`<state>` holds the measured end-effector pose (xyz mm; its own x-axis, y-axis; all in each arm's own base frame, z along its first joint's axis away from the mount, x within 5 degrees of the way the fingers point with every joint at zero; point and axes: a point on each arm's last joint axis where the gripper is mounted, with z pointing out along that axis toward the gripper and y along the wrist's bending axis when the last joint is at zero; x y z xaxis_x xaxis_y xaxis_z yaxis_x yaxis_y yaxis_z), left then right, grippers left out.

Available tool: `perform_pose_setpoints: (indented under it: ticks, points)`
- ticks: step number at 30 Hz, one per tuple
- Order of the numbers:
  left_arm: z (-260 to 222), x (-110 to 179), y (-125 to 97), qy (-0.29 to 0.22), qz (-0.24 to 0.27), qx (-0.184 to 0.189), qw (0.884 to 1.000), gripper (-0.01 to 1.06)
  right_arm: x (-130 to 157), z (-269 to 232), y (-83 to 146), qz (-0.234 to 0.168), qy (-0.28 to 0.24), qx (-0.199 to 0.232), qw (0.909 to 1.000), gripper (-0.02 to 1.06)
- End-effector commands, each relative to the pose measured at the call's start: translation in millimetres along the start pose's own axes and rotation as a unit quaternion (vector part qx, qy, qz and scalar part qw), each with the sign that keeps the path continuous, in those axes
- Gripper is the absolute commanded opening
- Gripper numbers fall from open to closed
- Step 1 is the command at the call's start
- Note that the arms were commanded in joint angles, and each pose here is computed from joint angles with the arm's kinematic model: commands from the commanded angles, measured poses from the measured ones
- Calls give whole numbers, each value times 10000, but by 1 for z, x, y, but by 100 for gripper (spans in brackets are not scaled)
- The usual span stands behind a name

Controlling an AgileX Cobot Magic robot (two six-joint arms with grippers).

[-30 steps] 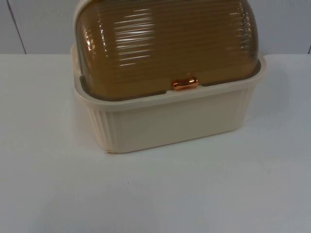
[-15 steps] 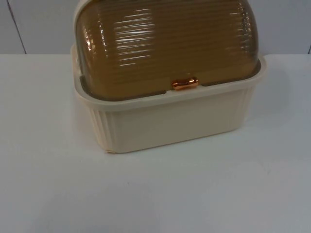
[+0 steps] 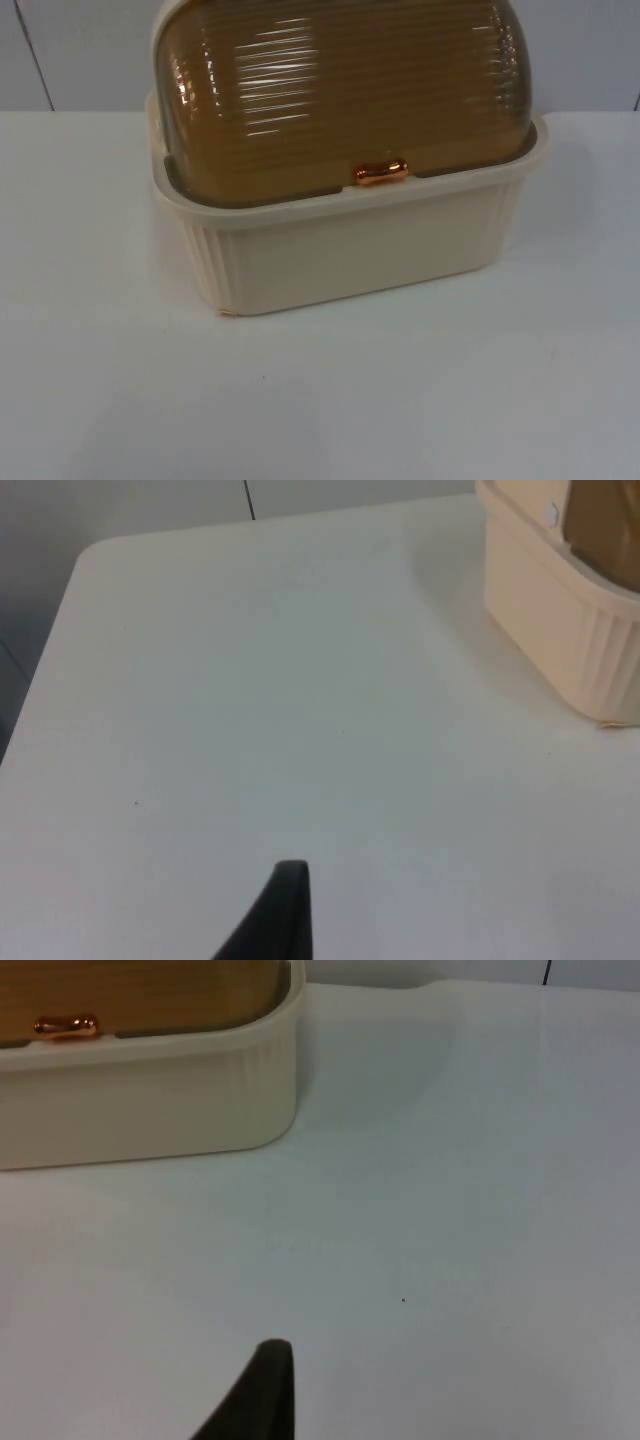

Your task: Open the box lid with the left hand, place the block into the box with the right hand, then close the box lid with the left hand.

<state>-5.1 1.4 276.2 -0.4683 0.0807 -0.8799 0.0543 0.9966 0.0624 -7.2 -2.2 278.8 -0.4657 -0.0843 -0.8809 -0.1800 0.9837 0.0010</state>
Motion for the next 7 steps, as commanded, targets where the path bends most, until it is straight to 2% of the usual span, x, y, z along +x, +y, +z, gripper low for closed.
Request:
perform_pose_setpoints:
  ticks: [1, 7]
  points:
    - [1, 1, -1, 4, -23, 48, 10000, 103, -1, -1, 0, -17, -80, 20, 10000, 105]
    - [1, 1, 1, 8, -152, -44, 9999, 103, -1, -1, 0, -17, -80, 20, 10000, 105]
